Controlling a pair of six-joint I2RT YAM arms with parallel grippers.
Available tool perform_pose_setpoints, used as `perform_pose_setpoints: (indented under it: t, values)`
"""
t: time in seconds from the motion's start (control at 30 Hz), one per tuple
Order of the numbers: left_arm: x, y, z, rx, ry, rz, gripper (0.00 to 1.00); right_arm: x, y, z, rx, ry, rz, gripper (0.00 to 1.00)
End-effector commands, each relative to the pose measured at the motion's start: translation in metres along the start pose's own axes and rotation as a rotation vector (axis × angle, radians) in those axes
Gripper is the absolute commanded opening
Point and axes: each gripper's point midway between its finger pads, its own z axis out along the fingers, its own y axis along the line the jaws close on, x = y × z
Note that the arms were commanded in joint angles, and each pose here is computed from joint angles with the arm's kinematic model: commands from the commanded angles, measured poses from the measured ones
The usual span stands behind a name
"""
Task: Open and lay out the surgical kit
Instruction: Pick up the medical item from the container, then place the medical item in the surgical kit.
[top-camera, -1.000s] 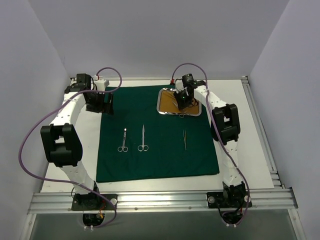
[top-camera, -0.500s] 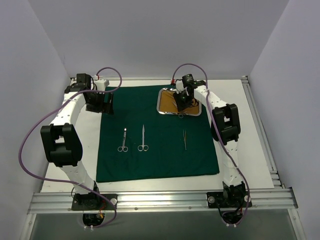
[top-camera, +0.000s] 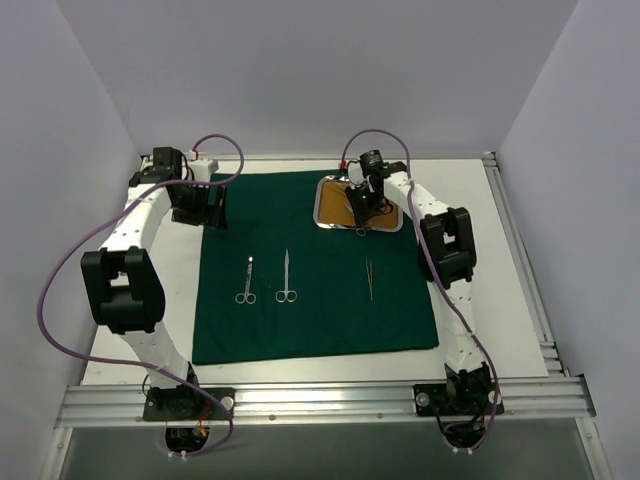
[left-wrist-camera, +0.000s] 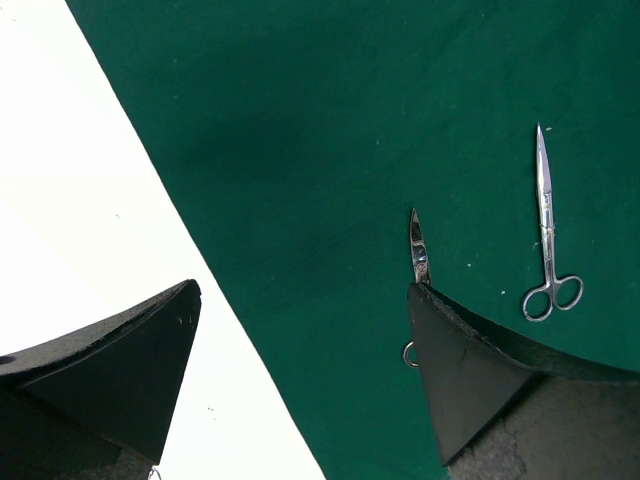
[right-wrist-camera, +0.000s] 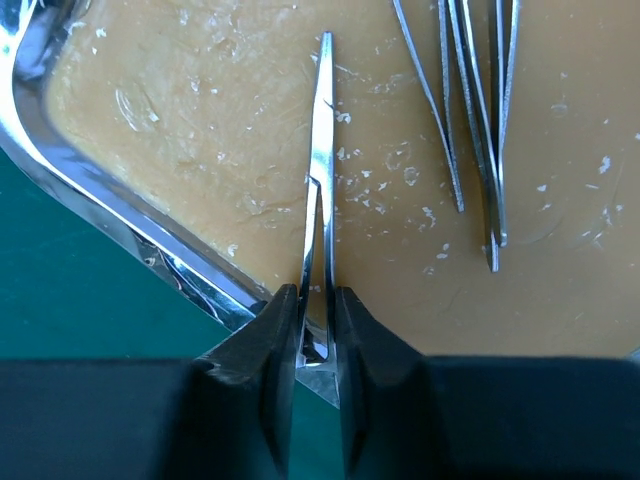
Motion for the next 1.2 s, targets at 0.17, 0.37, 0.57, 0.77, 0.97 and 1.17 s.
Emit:
perform_pose_setpoints:
  t: [0.17,0.37,0.57,0.77,0.97,1.17]
  values:
    - [-0.016,-0.004,-0.02,0.007,-0.068,0.038,0.94,-0.016,0.004,-0.023,0.043,-0.034,0.0,0.0]
    - [-0.017,-0.004,-0.026,-0.001,-0.079,0.039,0.94,-0.053,0.013,-0.063,0.091,-0.19,0.045,0.0]
    - [-0.019,-0.001,-0.035,-0.02,-0.097,0.039,0.94,-0.06,0.023,-0.086,0.132,-0.287,0.119,0.0]
    - [-0.022,-0.006,-0.044,-0.01,-0.126,0.041,0.94,-0.06,0.061,-0.094,0.112,-0.383,0.289,0.0]
    - [-0.024,-0.012,-0.055,0.002,-0.163,0.039,0.94,-0.045,0.128,-0.105,0.161,-0.515,0.448,0.0]
    - [-0.023,-0.016,-0.061,0.02,-0.182,0.031,0.94,0.006,0.169,-0.082,0.218,-0.487,0.502,0.0]
